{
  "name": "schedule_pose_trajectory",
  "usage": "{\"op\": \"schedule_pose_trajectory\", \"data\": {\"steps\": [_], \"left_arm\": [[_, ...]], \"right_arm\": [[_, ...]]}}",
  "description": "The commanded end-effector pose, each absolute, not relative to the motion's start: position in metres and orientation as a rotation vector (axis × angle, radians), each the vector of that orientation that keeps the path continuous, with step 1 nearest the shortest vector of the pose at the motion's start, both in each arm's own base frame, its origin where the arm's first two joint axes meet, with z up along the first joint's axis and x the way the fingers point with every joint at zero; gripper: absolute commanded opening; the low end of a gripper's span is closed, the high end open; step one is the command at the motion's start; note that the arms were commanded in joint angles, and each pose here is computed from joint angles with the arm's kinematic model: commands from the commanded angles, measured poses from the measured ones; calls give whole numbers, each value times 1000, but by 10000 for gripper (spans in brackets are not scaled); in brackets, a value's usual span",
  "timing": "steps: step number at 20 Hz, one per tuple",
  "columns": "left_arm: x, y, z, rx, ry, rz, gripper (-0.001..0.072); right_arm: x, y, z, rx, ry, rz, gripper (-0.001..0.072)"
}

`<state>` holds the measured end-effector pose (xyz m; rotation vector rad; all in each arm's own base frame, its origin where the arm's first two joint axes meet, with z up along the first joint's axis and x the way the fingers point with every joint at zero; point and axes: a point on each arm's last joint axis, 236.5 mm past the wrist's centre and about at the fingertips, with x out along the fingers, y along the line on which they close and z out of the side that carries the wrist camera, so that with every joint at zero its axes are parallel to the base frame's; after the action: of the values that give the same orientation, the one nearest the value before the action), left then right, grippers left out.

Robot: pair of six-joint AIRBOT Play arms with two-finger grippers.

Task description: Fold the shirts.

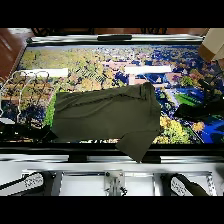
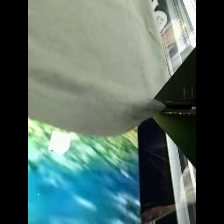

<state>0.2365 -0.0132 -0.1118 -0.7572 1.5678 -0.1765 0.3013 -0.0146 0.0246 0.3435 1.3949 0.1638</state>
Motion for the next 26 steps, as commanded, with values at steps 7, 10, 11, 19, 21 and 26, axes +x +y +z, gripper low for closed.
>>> {"op": "schedule_pose_trajectory", "data": {"steps": [7,10,11,19,21,26], "left_arm": [[235,-20,-98,-760,1561,-198,37],[237,-19,-92,-753,1539,-190,37],[238,-18,-91,-756,1535,-182,37],[256,-17,-75,-771,1474,-197,37],[276,-11,-45,-722,1414,-231,35],[363,-2,302,-416,420,-278,34]], "right_arm": [[266,18,-76,564,1443,118,501],[269,28,-90,637,1443,128,501],[269,35,-96,639,1457,156,501],[311,65,-92,525,1368,220,59],[331,67,-50,454,1288,302,58],[392,42,264,54,471,309,58]]}}
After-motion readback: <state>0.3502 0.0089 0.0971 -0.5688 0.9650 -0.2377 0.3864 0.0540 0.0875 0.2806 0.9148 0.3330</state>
